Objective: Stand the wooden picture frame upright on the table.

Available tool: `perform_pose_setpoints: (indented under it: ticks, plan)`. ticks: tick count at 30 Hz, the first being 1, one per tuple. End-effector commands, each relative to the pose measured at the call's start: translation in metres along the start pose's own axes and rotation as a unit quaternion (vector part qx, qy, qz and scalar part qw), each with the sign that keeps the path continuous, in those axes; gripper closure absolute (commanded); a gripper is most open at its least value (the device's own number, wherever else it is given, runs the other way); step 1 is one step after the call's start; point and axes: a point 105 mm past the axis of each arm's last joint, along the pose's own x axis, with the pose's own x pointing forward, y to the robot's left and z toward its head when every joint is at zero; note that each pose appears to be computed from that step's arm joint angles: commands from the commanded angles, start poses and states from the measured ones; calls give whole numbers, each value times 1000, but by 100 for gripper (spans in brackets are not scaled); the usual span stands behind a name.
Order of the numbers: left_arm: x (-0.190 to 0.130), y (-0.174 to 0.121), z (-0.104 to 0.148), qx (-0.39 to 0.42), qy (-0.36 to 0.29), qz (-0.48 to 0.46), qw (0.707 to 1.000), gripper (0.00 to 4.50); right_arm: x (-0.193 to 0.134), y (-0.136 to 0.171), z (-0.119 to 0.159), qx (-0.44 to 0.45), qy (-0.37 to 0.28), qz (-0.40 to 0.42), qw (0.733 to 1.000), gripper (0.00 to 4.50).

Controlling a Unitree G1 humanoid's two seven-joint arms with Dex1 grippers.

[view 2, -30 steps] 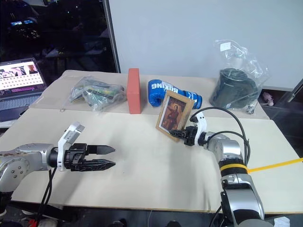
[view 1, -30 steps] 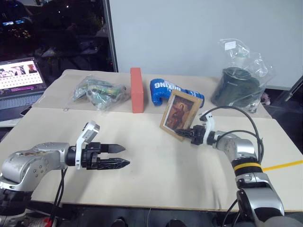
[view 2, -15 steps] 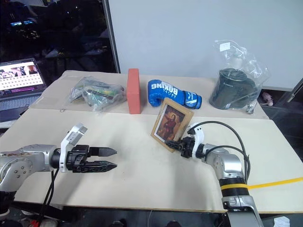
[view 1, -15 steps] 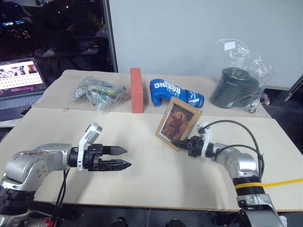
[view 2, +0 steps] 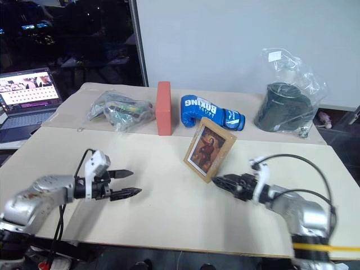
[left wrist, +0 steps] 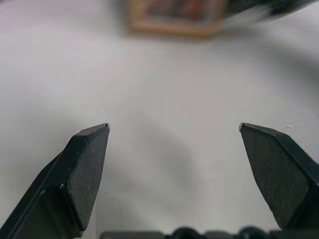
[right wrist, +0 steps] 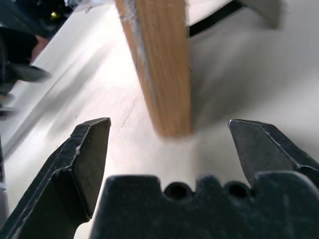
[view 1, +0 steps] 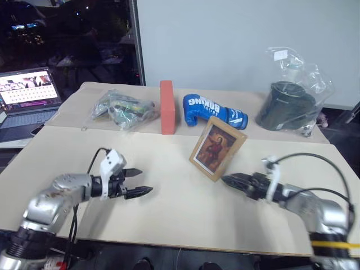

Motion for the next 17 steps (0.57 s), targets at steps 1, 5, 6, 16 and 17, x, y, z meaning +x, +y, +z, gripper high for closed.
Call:
perform_pose_setpoints:
  ticks: [1,5,6,16,17]
  plan:
    - [2,3,13,32,-56,34,997,0,-17,27,0,-126,2,37,991,3]
    - [17,7,4,26,-85,82,993,0,-28,7,5,-205,-35,-48,977,3]
    - [19,7,3,21,-91,90,992,0,-29,-1,11,-234,-49,-79,968,3]
    - [15,32,-9,-29,-106,168,980,0,-15,-38,15,-307,-68,-214,925,3]
    - [15,32,-13,-48,-101,160,981,0,-13,-37,13,-306,-68,-213,926,3]
